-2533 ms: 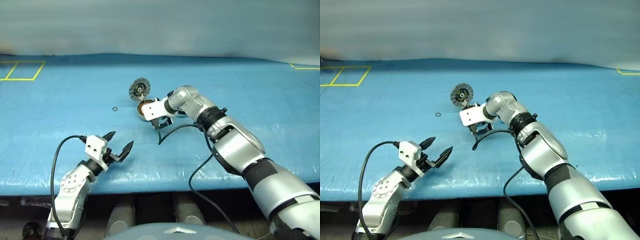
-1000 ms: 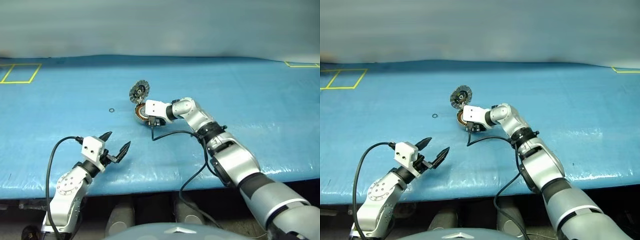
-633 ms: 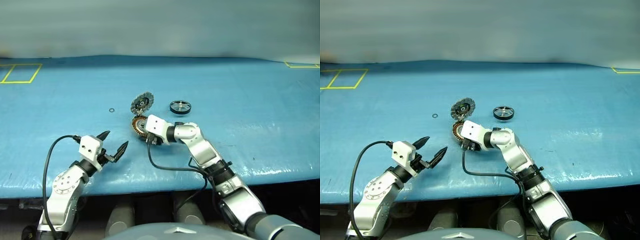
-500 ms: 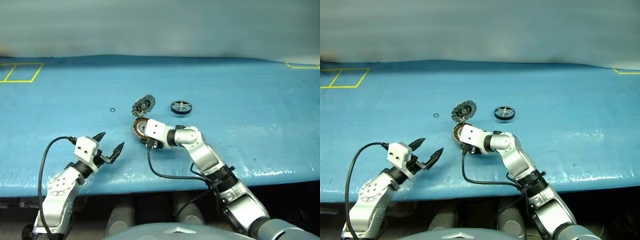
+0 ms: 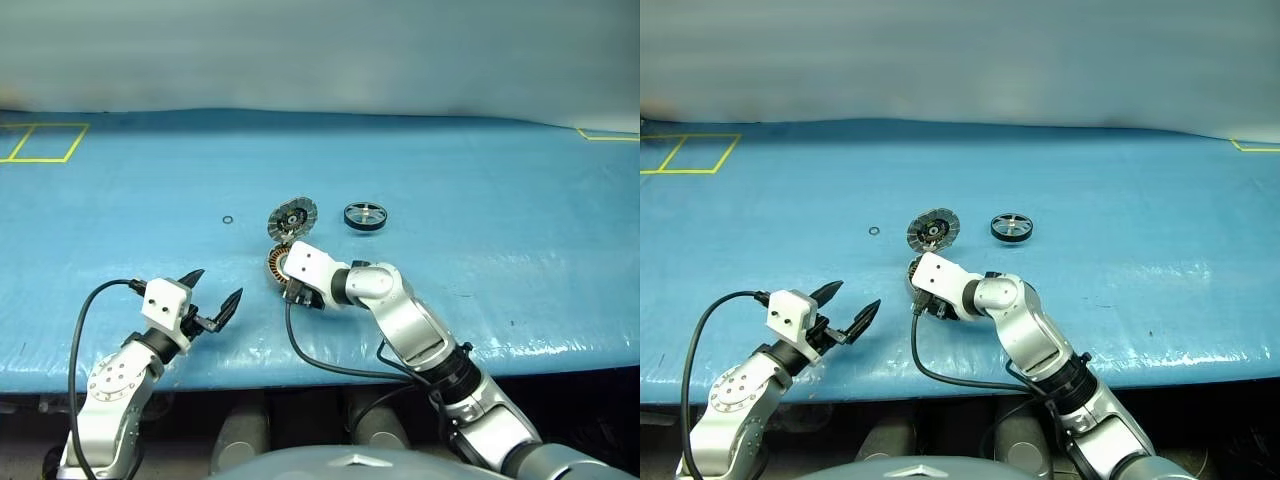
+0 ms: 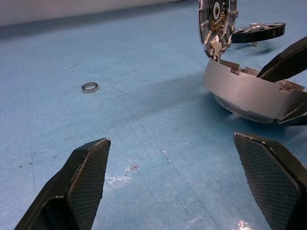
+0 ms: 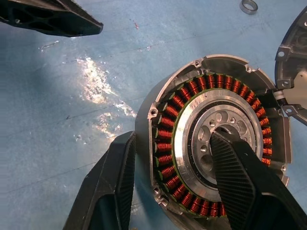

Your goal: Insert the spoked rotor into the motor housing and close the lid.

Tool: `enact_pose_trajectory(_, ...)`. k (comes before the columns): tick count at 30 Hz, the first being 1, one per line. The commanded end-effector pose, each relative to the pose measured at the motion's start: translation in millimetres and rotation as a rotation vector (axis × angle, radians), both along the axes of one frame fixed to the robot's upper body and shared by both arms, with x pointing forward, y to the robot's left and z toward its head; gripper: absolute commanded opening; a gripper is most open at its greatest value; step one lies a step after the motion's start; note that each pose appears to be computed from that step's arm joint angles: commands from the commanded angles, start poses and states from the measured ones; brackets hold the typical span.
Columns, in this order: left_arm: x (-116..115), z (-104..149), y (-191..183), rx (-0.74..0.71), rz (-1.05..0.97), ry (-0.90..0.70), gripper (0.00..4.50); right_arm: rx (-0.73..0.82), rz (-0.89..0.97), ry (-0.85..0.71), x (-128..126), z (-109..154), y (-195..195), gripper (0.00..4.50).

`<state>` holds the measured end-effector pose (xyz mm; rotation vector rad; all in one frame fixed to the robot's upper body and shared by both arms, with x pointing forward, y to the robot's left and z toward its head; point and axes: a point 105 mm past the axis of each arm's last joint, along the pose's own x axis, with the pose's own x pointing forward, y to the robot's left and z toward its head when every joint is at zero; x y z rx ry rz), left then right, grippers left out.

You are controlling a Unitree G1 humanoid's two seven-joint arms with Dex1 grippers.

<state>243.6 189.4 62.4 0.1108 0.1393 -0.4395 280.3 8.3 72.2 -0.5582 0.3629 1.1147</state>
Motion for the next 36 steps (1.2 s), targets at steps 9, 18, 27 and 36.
enact_pose_trajectory(9,1.3,14.0,-4.6,0.004,-0.01,-0.045,4.5,0.043,-0.015,0.146,-17.6,-10.3,8.9,2.04)
enact_pose_trajectory(18,2.4,14.5,-3.9,0.005,-0.002,-0.048,4.5,0.165,-0.008,0.188,-21.9,8.5,19.3,4.27)
enact_pose_trajectory(27,8.4,17.3,-7.3,0.004,-0.032,-0.058,4.5,0.387,-0.041,0.209,-18.1,57.5,18.7,4.48)
enact_pose_trajectory(36,23.1,26.9,-7.1,-0.013,-0.083,-0.072,4.5,0.422,-0.123,0.038,0.5,59.6,-26.1,4.48)
